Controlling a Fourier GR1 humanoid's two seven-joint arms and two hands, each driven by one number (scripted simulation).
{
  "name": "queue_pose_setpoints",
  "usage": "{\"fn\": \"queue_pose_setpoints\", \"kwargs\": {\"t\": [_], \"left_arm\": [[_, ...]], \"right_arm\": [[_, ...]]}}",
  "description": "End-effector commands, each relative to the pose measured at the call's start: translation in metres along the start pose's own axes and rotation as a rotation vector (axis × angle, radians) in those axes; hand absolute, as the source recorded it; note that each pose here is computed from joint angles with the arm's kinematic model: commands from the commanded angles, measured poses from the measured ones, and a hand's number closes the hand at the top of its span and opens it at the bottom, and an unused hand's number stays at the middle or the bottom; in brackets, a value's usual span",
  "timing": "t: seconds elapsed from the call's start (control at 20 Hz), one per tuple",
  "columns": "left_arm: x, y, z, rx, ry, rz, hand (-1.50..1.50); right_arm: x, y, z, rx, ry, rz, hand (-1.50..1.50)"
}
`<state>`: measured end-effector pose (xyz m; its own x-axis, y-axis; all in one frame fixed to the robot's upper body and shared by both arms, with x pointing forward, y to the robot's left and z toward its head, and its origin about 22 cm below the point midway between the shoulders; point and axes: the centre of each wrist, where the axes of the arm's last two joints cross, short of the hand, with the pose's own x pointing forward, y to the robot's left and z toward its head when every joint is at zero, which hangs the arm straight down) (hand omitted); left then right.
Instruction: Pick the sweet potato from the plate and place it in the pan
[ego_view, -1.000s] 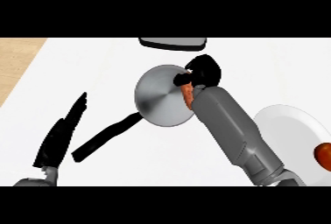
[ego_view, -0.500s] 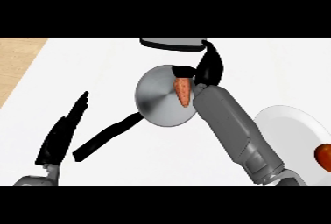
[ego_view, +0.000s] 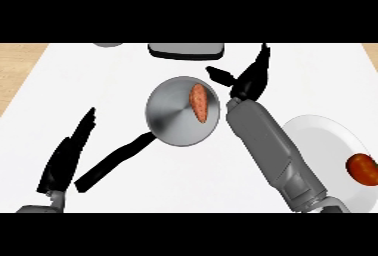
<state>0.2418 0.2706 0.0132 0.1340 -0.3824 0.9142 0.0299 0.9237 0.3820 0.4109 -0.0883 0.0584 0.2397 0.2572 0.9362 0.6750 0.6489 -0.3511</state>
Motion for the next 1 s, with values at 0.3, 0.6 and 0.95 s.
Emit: {"fn": "queue_pose_setpoints", "kwargs": {"t": [0.3,0.6,0.95], "left_arm": [[-0.015,0.024,0.02,0.084,0.067,-0.002,0.0],[-0.02,0.015,0.026,0.087,0.059,0.011,0.0],[-0.018,0.014,0.023,0.068,0.059,0.006,0.0]], "right_arm": [[-0.069,-0.047,0.019,-0.118,-0.044,-0.09,-1.5],[-0.119,-0.117,0.036,-0.136,-0.068,-0.045,-1.5],[-0.128,-0.212,0.07,-0.143,-0.069,-0.051,-1.5]]}}
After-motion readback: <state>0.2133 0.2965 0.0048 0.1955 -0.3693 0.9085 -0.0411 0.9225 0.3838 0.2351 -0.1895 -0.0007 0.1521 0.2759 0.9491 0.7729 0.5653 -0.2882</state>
